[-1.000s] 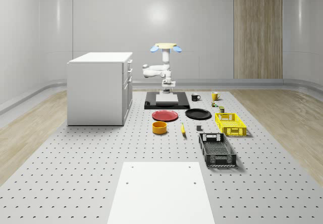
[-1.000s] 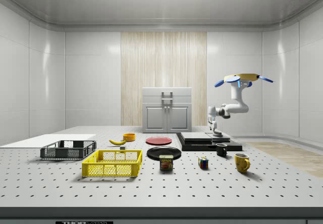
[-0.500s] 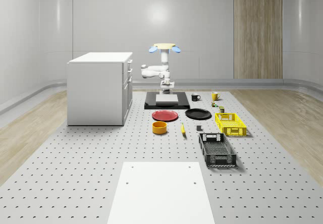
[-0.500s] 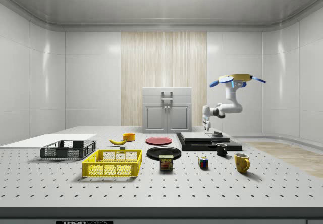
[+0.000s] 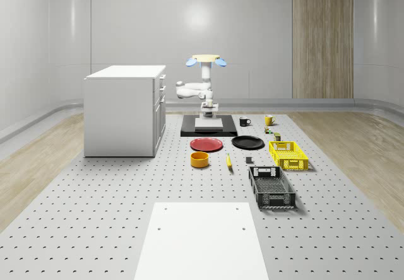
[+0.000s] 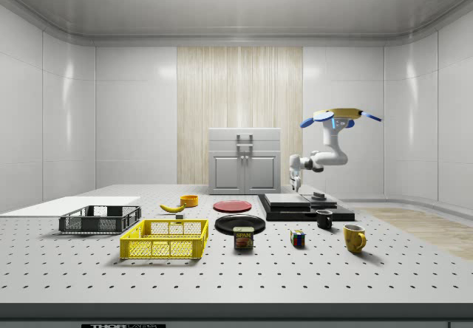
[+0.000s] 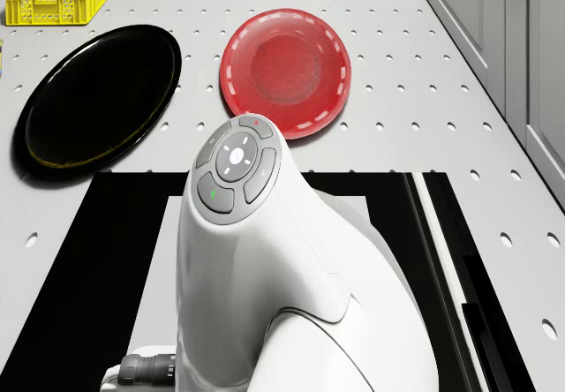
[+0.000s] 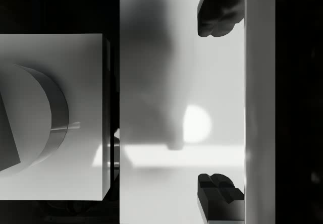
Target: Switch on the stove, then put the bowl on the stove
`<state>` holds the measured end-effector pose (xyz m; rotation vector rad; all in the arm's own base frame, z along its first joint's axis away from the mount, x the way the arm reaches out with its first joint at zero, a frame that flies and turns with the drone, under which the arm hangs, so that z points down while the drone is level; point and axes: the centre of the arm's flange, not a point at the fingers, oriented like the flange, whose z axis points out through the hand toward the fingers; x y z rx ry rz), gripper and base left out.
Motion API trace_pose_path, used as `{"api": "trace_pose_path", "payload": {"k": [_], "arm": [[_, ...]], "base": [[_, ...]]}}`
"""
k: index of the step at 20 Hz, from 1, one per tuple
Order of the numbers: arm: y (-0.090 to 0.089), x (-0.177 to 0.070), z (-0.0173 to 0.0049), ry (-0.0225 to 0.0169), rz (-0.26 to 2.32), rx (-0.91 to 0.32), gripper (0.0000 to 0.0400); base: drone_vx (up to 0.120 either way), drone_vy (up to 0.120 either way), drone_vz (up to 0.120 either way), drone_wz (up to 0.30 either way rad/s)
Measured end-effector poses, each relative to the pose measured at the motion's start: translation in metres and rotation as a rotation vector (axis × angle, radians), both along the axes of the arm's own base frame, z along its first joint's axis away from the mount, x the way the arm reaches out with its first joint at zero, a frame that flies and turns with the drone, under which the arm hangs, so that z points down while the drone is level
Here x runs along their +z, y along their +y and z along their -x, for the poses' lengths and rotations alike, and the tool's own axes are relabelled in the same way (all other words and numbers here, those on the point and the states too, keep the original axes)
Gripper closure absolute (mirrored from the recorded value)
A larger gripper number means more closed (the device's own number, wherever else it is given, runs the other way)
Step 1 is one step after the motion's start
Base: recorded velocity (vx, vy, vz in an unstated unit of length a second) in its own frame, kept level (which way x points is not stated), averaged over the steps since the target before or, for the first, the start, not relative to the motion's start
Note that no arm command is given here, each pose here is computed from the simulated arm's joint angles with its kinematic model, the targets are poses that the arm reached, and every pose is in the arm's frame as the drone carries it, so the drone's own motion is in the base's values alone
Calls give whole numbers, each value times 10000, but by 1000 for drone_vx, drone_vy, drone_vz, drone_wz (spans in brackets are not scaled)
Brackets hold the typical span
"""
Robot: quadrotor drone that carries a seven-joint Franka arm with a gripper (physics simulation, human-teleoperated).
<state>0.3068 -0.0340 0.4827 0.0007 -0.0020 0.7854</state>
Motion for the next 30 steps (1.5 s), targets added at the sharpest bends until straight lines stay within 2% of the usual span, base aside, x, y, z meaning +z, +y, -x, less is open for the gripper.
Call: {"api": "trace_pose_path", "payload": {"k": [30], "arm": [[0,0,0,0,0,1,0]], "base": [[120,0,0,0]]}}
